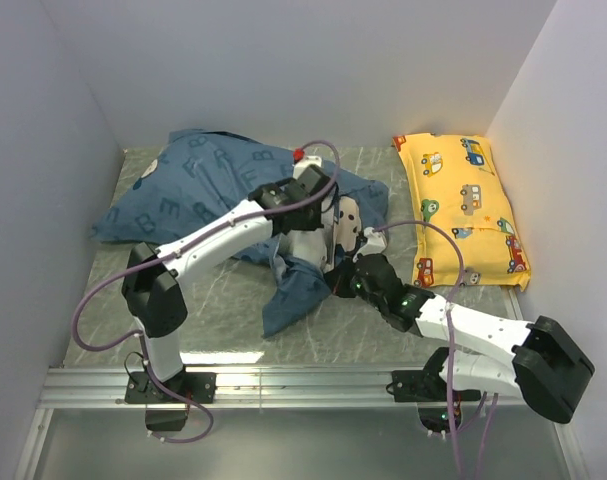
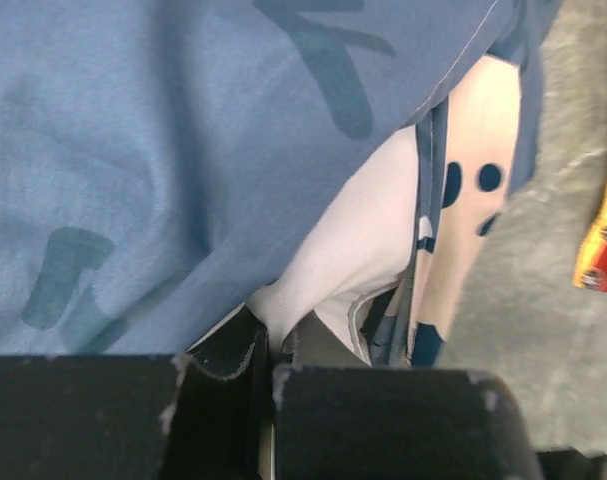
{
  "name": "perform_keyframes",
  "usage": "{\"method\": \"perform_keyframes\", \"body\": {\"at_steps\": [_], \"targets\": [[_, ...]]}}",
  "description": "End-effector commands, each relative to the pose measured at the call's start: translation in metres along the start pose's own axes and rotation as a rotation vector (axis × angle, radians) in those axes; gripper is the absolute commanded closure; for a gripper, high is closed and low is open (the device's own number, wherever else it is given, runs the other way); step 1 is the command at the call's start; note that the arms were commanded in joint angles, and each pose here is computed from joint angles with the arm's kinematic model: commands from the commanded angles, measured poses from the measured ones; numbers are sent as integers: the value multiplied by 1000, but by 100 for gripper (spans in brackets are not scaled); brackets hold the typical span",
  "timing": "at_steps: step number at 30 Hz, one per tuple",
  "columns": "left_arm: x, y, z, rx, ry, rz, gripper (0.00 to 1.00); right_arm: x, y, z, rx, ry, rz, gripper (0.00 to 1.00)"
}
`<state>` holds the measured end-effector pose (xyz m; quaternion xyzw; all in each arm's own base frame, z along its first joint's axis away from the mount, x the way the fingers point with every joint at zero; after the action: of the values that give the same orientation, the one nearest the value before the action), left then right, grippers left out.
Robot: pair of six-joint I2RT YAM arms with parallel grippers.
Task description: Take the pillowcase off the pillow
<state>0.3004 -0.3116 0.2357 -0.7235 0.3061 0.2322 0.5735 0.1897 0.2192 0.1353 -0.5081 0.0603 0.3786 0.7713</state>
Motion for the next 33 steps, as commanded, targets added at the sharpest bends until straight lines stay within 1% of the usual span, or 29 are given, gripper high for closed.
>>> {"method": "perform_keyframes", "body": {"at_steps": [1,2,7,8,9,11,14,15,16,17,18,19,22,23,24,26,27,29,30,31,32,33], "targets": [[-24,-84,-18,-143,183,-167,100,2,31,-12,-40,49,97,100],[-27,-90,-17,-150,197,-167,100,4,38,-17,-38,65,116,100],[-55,-118,-3,-184,261,-180,100,14,47,-31,-26,159,124,100],[-58,-120,-1,-188,273,-174,100,17,49,-35,-27,186,126,100],[-68,-123,-1,-190,328,-154,100,19,50,-36,-27,194,127,100],[-76,-126,4,-195,349,-140,100,25,50,-37,-18,209,126,100],[-92,-111,5,-175,426,-84,100,33,40,-41,-1,229,118,100],[-96,-94,13,-167,434,-49,100,35,35,-44,3,226,115,100],[-101,-85,15,-170,453,-39,100,40,19,-50,31,239,89,100],[-103,-78,17,-174,475,-40,100,41,14,-51,41,229,96,100],[-105,-59,31,-171,466,-14,100,42,7,-53,46,234,85,100],[-108,-51,37,-176,465,-9,100,43,-1,-58,49,248,77,98],[-111,-14,54,-176,471,34,100,47,-23,-49,48,213,60,91],[-117,-8,59,-182,476,27,100,48,-26,-44,40,188,67,89],[-108,10,65,-185,459,51,100,47,-30,-41,26,170,60,83],[-106,24,67,-186,463,63,100,45,-38,-32,19,128,46,76],[-104,31,69,-198,462,68,100,43,-41,-28,6,104,44,68],[-107,36,67,-202,478,64,100,34,-49,-19,-3,70,22,60],[-105,39,67,-203,477,65,100,29,-52,-17,-18,62,11,53],[-106,39,64,-211,488,58,100,23,-54,-15,-28,58,10,49],[-106,39,63,-212,486,55,100,12,-62,-8,-37,31,-25,46],[-106,38,62,-217,491,55,100,5,-65,-3,-56,16,-35,40]]}}
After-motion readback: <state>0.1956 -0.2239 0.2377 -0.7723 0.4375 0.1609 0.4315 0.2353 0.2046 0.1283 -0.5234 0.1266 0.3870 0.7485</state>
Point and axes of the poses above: each gripper's point midway between its finger pads, its own x axis out along the fingers, its own z axis along the line the jaws close on, y = z × x, the point moved 6 cm from there along -x, back along the fingers, and after that the axes turned 8 degrees about -x, right-handed, at the moved point
